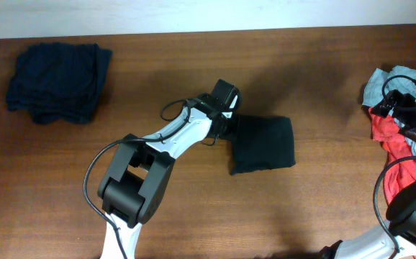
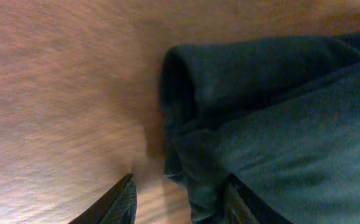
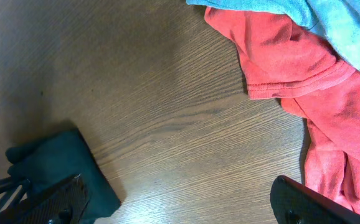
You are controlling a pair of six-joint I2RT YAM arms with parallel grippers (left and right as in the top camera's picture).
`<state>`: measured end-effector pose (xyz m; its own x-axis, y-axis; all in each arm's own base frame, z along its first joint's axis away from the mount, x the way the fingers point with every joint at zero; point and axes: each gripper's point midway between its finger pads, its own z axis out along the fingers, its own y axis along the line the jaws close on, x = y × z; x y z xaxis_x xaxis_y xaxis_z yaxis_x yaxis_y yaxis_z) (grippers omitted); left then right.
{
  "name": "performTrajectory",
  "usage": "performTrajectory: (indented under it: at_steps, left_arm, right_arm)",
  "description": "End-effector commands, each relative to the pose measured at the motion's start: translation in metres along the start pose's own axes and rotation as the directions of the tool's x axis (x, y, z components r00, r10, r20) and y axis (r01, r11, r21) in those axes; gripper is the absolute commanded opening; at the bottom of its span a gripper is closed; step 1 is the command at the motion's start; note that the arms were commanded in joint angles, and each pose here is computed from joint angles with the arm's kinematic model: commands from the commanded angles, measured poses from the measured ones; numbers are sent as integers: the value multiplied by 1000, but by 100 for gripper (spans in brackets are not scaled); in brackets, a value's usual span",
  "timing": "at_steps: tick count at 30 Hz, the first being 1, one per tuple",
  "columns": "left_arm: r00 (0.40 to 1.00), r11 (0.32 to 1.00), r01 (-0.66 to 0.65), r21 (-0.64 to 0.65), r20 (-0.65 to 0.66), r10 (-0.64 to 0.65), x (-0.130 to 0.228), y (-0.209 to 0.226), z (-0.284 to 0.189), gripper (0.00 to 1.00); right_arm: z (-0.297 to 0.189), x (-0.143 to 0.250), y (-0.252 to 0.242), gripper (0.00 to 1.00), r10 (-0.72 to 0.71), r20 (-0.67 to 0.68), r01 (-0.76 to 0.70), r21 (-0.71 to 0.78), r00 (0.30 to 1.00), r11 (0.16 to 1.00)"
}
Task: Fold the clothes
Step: 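Lift the black bundle with the left gripper and pull it leftward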
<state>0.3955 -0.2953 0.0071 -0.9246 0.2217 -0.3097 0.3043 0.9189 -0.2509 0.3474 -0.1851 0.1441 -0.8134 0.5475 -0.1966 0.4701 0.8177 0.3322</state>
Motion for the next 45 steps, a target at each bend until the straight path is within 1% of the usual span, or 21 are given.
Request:
performTrajectory:
  at_steps: [1,8,10,13,14,16,18,21,23,24,26,28,31,35,40,41,43,45]
  left_arm:
    - [999,985,-18,-171,-34,12,9,48,12,46]
    - [999,968,-12,-252,-36,3,-5,87,-5,46]
    - [1000,939,-1,-344,-25,-8,-14,111,-18,46]
    - [999,881,-33,-472,-28,22,-27,143,-43,47]
    - [1000,860,-27,-509,-26,16,-31,153,-52,49]
    - [1000,845,-10,-535,-29,-7,-36,165,-67,53]
    - [999,861,6,-508,-40,-30,-38,165,-74,58]
    - [994,909,29,-415,-88,-72,-30,154,-78,65]
    - [985,943,55,-327,-137,-105,-19,143,-75,72]
    - [978,962,75,-263,-170,-123,-12,135,-74,75]
    - [962,981,121,-149,-226,-153,0,121,-72,77]
    - [947,984,166,-62,-268,-176,8,110,-72,77]
    - [932,979,203,19,-310,-187,18,97,-68,78]
    - [919,979,204,18,-349,-185,33,93,-62,80]
    - [878,951,308,-32,-376,-297,47,94,-54,82]
    - [873,948,316,-37,-381,-306,50,95,-52,82]
    - [860,943,331,-46,-397,-321,57,94,-50,86]
    - [841,932,356,-65,-413,-350,65,93,-47,87]
  right_arm:
    - [-3,-2,-2,99,5,9,-5,13,1000,1000]
    - [-3,-2,-2,99,5,9,-5,13,1000,1000]
    - [-3,-2,-2,99,5,9,-5,13,1000,1000]
    - [-3,-2,-2,99,5,9,-5,13,1000,1000]
    - [-3,-2,-2,99,5,9,-5,13,1000,1000]
    - [-3,-2,-2,99,5,9,-5,13,1000,1000]
    - [-3,-2,-2,99,5,9,-5,13,1000,1000]
    - [-3,-2,-2,99,5,9,-5,13,1000,1000]
    - [-3,-2,-2,99,5,9,-5,13,1000,1000]
    - [-3,-2,-2,99,5,9,-5,13,1000,1000]
    - [-3,-2,-2,99,5,9,-5,13,1000,1000]
    - [-3,-2,-2,99,5,9,-5,13,1000,1000]
    - [-3,-2,-2,99,5,9,-5,13,1000,1000]
    - [-3,-2,-2,99,5,9,-5,13,1000,1000]
    - [-3,-2,-2,99,5,9,-5,13,1000,1000]
    - [-3,-2,-2,99,5,9,-5,13,1000,1000]
    - [-3,-2,-2,99,5,9,-5,13,1000,1000]
    - [-3,-2,-2,99,5,9,-5,13,1000,1000]
